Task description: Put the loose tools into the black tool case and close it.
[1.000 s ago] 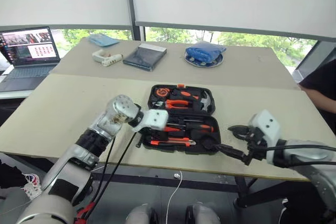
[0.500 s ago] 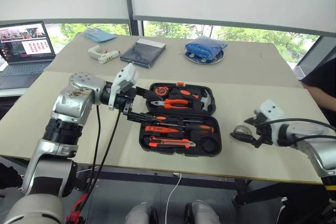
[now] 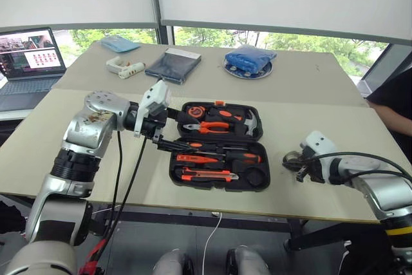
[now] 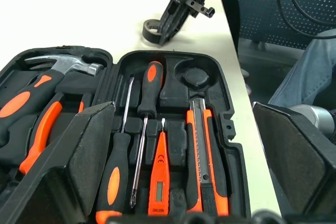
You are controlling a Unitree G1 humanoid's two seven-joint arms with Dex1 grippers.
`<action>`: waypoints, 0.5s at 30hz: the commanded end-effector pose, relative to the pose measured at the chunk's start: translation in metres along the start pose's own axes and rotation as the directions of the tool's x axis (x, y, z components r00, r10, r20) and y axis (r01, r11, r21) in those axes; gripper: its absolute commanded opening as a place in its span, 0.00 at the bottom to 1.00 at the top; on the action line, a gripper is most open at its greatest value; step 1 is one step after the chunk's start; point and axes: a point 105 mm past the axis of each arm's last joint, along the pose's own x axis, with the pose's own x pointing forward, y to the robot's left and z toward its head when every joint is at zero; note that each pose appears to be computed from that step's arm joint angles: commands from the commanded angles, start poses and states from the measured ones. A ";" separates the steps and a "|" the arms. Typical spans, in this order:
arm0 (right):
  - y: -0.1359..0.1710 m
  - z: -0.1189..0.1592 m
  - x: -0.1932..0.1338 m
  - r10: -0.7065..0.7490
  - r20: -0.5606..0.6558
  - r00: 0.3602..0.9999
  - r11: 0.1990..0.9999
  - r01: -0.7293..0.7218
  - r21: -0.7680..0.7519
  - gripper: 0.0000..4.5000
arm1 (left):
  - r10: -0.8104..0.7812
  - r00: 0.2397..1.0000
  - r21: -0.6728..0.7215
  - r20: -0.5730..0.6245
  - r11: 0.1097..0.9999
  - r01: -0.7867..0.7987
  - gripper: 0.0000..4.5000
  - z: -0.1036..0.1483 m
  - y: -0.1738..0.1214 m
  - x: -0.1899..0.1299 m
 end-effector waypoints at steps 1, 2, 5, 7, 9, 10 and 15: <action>0.002 0.020 -0.016 0.005 0.076 0.997 1.000 -0.003 -0.031 0.01 | -0.031 0.999 0.069 -0.036 0.997 0.034 1.00 0.002 -0.005 0.001; 0.008 0.029 -0.019 0.038 0.108 0.993 0.998 -0.034 -0.044 0.01 | -0.042 0.998 0.073 -0.047 0.996 0.045 1.00 -0.001 -0.007 0.002; 0.036 0.058 -0.028 0.175 0.209 0.962 0.983 -0.158 -0.095 0.01 | -0.070 0.995 0.083 -0.067 0.994 0.075 1.00 -0.006 -0.012 0.003; 0.055 0.071 -0.031 0.259 0.232 0.938 0.963 -0.233 -0.134 0.01 | -0.075 0.994 0.095 -0.078 0.992 0.083 1.00 -0.008 -0.013 0.005; 0.076 0.079 -0.030 0.341 0.228 0.912 0.935 -0.305 -0.180 0.01 | -0.083 0.991 0.112 -0.101 0.989 0.094 1.00 -0.012 -0.015 0.007; 0.085 0.081 -0.028 0.369 0.218 0.904 0.923 -0.328 -0.201 0.01 | -0.088 0.990 0.117 -0.110 0.988 0.101 1.00 -0.014 -0.016 0.008; 0.099 0.054 0.001 0.358 0.073 0.931 0.916 -0.336 -0.218 0.01 | -0.060 0.993 0.124 -0.105 0.990 0.073 1.00 -0.016 -0.012 0.009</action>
